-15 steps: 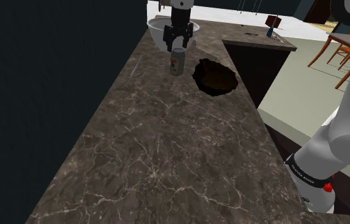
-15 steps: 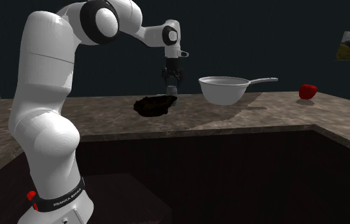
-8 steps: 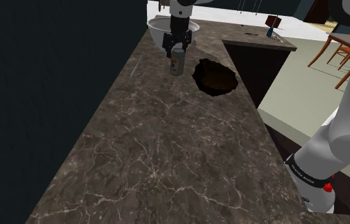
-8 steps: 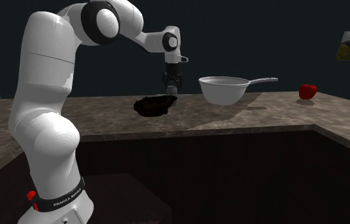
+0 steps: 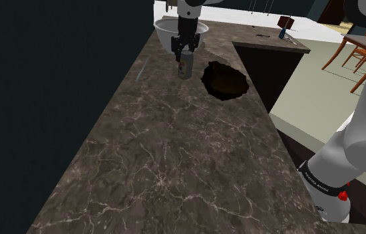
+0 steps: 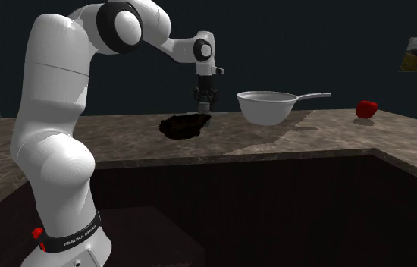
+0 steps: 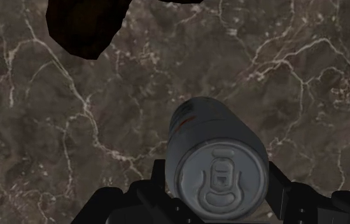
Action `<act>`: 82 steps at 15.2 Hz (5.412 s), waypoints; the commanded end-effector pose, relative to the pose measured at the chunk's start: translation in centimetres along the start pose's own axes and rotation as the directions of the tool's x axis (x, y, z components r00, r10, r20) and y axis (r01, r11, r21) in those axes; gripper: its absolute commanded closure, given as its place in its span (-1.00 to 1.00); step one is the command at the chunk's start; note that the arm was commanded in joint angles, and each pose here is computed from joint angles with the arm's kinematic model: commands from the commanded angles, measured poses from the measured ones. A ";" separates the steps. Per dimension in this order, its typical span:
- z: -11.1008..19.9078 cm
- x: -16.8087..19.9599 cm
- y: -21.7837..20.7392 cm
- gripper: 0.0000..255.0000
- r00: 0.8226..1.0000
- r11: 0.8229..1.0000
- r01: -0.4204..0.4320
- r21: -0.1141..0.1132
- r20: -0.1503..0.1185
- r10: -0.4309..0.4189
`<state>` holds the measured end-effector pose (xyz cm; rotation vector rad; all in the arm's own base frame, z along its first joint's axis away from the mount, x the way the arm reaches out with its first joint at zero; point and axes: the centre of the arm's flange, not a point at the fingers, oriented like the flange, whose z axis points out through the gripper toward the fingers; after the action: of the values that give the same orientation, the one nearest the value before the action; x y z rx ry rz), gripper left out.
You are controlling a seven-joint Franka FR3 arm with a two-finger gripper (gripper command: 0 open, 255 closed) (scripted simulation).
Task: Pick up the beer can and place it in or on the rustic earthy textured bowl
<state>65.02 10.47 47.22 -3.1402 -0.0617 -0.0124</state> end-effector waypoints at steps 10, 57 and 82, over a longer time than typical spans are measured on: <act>-1.5 0.0 0.0 1.00 1.000 1.000 -0.001 -0.001 0.001 0.001; -18.7 -18.0 5.4 1.00 1.000 1.000 -0.001 -0.001 0.001 0.001; -10.1 -18.1 5.4 -1.00 1.000 1.000 -0.001 -0.001 0.001 0.001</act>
<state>47.11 4.40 57.12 -3.1408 -0.0607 -0.0099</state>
